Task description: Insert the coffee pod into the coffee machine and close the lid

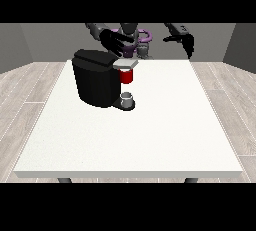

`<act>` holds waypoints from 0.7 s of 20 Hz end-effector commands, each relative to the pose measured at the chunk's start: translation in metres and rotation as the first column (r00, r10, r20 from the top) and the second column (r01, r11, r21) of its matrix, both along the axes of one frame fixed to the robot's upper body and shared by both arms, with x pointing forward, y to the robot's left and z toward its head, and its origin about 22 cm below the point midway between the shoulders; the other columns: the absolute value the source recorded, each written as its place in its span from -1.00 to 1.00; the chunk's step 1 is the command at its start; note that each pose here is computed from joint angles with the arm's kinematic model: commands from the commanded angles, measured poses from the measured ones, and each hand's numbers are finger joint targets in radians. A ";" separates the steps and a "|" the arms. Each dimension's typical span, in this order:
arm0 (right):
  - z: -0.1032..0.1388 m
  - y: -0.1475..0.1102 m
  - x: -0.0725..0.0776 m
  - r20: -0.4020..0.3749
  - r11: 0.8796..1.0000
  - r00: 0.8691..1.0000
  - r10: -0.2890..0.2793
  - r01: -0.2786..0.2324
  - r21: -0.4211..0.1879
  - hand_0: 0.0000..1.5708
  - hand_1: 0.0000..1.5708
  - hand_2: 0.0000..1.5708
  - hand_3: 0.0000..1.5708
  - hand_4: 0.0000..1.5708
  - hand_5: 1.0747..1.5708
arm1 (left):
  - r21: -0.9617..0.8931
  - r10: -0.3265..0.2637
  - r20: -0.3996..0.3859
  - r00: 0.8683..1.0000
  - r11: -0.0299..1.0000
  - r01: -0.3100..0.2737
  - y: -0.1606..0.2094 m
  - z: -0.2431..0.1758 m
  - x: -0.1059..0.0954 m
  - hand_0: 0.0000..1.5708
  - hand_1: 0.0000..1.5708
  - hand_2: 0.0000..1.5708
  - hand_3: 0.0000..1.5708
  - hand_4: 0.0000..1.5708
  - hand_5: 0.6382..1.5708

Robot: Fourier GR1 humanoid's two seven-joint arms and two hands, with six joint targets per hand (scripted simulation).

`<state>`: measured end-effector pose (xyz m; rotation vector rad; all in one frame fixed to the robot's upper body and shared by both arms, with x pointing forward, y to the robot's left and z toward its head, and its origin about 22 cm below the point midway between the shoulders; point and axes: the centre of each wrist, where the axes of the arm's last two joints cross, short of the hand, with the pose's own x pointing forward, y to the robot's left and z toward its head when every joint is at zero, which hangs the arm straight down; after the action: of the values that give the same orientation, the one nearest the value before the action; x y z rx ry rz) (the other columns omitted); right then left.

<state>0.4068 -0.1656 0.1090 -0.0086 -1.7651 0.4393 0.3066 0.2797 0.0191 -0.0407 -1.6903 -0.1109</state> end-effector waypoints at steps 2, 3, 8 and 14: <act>0.006 0.015 0.003 0.062 0.999 0.998 0.014 -0.012 -0.039 -1.00 -1.00 -1.00 -1.00 -0.86 1.00 | 0.009 -0.054 0.074 0.996 0.999 0.053 -0.003 0.003 0.003 -1.00 -1.00 -1.00 -1.00 -1.00 1.00; 0.008 0.010 0.007 0.030 1.000 1.000 0.001 -0.001 -0.013 -1.00 -1.00 -1.00 -1.00 -0.82 1.00 | 0.004 -0.065 0.042 0.997 0.998 0.065 -0.023 0.012 0.003 -1.00 -1.00 -1.00 -1.00 -0.85 1.00; -0.020 0.029 -0.012 0.015 0.996 0.996 0.093 -0.093 0.012 -1.00 -1.00 -1.00 -1.00 -0.96 1.00 | -0.005 -0.013 0.026 1.000 1.000 0.013 -0.011 -0.005 -0.008 -1.00 -1.00 -1.00 -1.00 -0.79 1.00; -0.057 0.035 -0.040 -0.015 0.979 0.991 0.135 -0.131 0.157 -1.00 -1.00 -1.00 -1.00 -0.65 1.00 | -0.033 -0.036 -0.011 0.999 0.999 0.036 -0.047 -0.024 -0.023 -1.00 -1.00 -1.00 -1.00 -0.76 1.00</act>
<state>0.3850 -0.1310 0.0789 0.1505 -1.8001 0.4618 0.2934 0.2508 0.0022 -0.0894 -1.7128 -0.1170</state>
